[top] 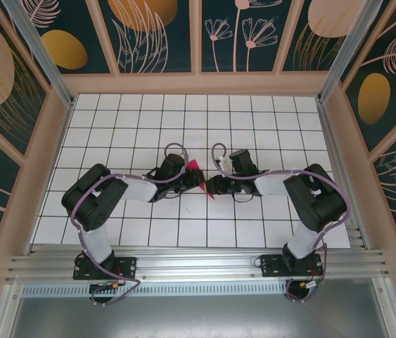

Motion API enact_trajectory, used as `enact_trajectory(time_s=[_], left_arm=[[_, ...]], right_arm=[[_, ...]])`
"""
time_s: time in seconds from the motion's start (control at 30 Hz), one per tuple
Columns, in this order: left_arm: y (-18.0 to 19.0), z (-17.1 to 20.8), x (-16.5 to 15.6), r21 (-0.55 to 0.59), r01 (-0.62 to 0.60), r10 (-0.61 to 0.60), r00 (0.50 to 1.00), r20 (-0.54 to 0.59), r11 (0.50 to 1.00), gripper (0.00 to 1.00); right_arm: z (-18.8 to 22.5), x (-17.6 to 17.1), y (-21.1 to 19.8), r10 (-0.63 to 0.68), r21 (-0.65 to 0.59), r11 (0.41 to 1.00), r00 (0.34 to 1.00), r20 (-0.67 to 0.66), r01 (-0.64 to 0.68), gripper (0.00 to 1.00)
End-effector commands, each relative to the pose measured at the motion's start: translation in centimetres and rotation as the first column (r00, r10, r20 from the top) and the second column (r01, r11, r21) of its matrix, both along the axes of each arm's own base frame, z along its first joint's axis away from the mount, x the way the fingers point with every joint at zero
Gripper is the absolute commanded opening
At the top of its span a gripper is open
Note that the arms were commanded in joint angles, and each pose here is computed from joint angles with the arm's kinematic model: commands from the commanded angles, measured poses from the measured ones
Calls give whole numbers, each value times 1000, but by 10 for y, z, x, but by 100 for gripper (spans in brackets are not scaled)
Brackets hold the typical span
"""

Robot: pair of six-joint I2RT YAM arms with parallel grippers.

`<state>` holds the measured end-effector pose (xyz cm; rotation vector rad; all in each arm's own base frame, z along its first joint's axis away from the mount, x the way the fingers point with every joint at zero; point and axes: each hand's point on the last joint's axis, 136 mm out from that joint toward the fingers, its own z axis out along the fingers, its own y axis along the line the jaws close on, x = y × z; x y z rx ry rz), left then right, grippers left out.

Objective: Fold a paper plane with a square sheet of paper (pick it up from the middle)
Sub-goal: Fold the wing for the fifth time at the center of the table.

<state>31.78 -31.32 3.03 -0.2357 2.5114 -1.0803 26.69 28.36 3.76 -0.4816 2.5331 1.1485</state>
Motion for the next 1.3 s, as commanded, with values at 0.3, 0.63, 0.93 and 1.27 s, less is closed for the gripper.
enact_trajectory(time_s=[0.3,0.63,0.93,1.27], left_arm=[[19,-25,-1,103,-63,70,995,-72,993,41],[18,-26,0,104,-65,74,994,-82,992,41],[18,-27,0,105,-67,76,993,-85,992,41],[18,-23,1,103,-65,73,994,-77,993,41]], right_arm=[[8,5,-1,7,-175,984,973,232,35,25],[6,-6,8,72,-232,973,947,312,2,27],[-7,-7,5,64,-262,965,956,287,14,26],[-15,-8,2,61,-271,962,959,277,17,16]])
